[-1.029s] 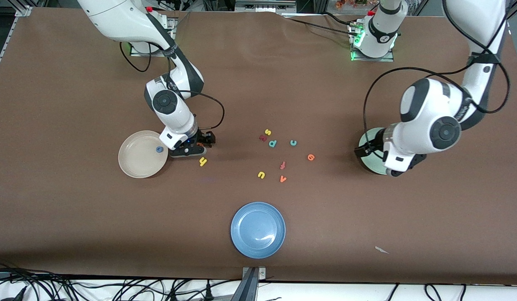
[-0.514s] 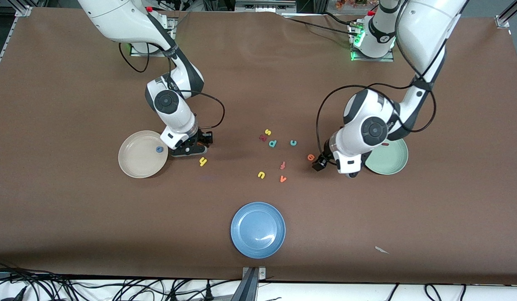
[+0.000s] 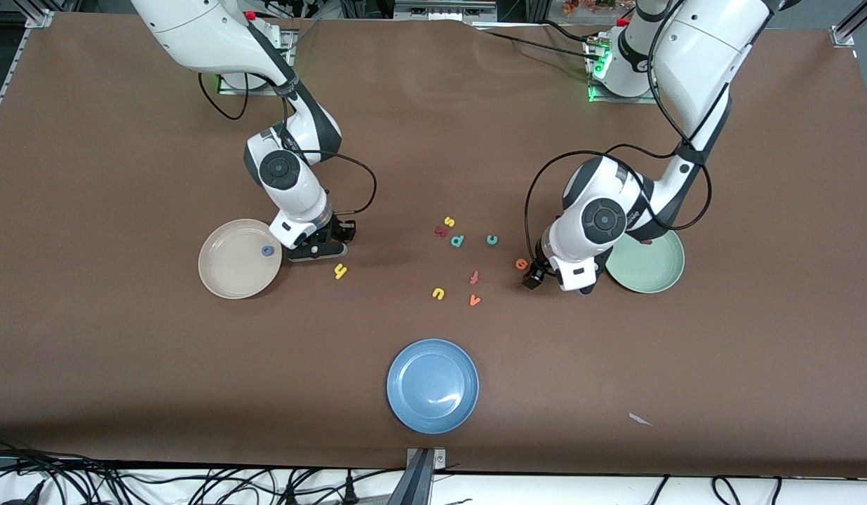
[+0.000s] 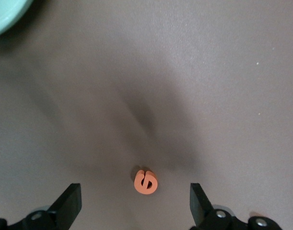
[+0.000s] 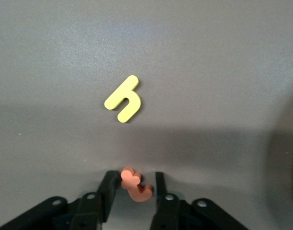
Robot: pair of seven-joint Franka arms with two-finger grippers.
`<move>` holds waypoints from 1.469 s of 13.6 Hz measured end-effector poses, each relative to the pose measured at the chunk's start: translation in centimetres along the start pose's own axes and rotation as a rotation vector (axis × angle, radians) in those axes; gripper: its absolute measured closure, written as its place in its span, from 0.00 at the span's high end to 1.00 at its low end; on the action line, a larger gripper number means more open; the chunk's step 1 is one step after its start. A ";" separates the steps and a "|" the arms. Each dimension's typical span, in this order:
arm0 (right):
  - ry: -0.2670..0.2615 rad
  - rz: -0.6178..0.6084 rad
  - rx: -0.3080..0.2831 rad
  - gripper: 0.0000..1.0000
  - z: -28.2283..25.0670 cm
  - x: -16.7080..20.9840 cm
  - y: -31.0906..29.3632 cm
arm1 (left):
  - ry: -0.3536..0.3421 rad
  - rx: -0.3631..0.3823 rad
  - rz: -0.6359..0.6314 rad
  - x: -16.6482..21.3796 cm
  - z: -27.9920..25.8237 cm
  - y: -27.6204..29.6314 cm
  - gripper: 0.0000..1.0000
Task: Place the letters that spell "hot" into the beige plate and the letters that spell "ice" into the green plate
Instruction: 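Place the orange t on the beige plate with the right gripper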
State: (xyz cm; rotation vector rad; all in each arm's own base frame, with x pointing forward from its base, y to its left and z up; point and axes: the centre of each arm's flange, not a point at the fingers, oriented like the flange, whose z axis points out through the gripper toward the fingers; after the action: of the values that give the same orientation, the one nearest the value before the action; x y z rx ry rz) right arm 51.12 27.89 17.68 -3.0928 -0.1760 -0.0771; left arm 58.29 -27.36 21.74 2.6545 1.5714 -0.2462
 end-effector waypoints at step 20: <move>-0.078 -0.203 -0.080 0.42 -9.2 3.8 19.1 | -0.010 -0.075 -0.021 -1.4 3.1 0.4 0.96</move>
State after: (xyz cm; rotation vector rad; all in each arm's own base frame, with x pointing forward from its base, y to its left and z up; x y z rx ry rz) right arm 56.63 8.95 26.33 -3.1482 -0.5014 0.0307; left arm 57.59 -29.18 18.86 2.5786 1.5736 -0.1971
